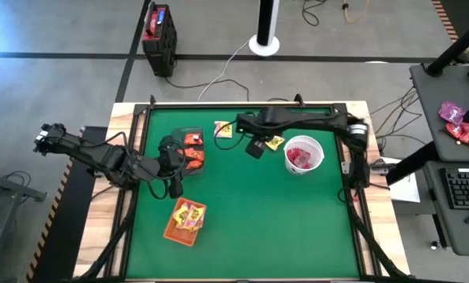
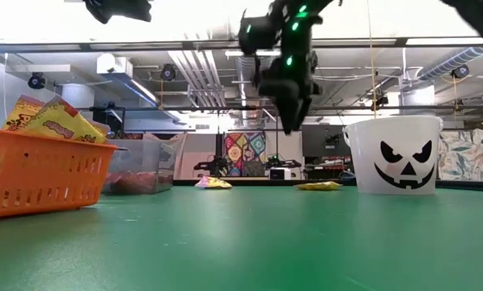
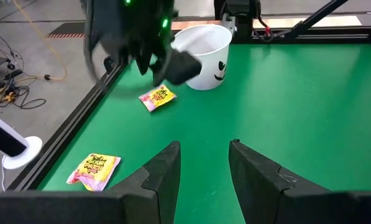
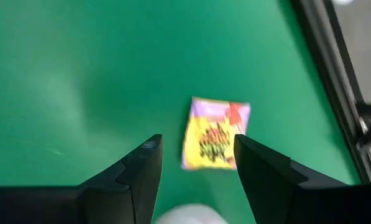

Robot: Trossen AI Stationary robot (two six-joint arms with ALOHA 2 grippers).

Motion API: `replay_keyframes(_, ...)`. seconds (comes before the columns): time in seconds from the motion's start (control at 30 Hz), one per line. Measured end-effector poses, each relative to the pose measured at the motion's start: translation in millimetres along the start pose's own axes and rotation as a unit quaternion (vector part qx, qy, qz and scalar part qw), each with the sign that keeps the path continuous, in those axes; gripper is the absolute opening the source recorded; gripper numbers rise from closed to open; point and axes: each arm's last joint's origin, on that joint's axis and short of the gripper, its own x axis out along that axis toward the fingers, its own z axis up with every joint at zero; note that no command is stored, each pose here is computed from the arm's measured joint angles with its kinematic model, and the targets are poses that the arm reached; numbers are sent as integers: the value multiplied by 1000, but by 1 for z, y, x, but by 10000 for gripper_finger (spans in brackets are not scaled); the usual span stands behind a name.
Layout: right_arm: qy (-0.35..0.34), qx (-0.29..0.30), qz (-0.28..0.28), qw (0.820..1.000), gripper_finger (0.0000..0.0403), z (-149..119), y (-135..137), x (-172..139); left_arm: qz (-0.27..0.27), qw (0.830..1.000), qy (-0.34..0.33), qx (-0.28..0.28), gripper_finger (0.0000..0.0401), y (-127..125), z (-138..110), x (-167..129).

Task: Sort candy by brand, put in halloween buckets
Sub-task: Put the yellow candy into the orange bin

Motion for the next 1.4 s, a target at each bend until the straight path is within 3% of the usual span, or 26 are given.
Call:
replay_keyframes(0.17,95,-15,-28,995,192,13,-4,35,0,1000,0,10,121,0,0,0)
replay_keyframes(0.43,145,-41,-35,988,192,32,-6,70,0,1000,0,16,121,0,0,0)
replay_keyframes(0.57,174,-37,10,984,194,32,-9,83,0,1000,1,19,121,0,0,0)
replay_keyframes(0.67,197,-38,12,980,206,30,-11,88,0,1000,1,20,121,0,0,0)
replay_keyframes(0.9,182,-44,10,982,247,32,-11,97,0,1000,1,20,121,0,0,0)
replay_keyframes(1.07,198,-46,16,979,254,23,-11,113,0,1000,1,20,121,0,0,0)
replay_keyframes(1.23,199,-59,30,978,231,17,-10,125,0,1000,1,20,121,0,-1,0)
replay_keyframes(1.4,195,-66,49,977,161,16,-8,128,0,1000,0,17,121,0,0,0)
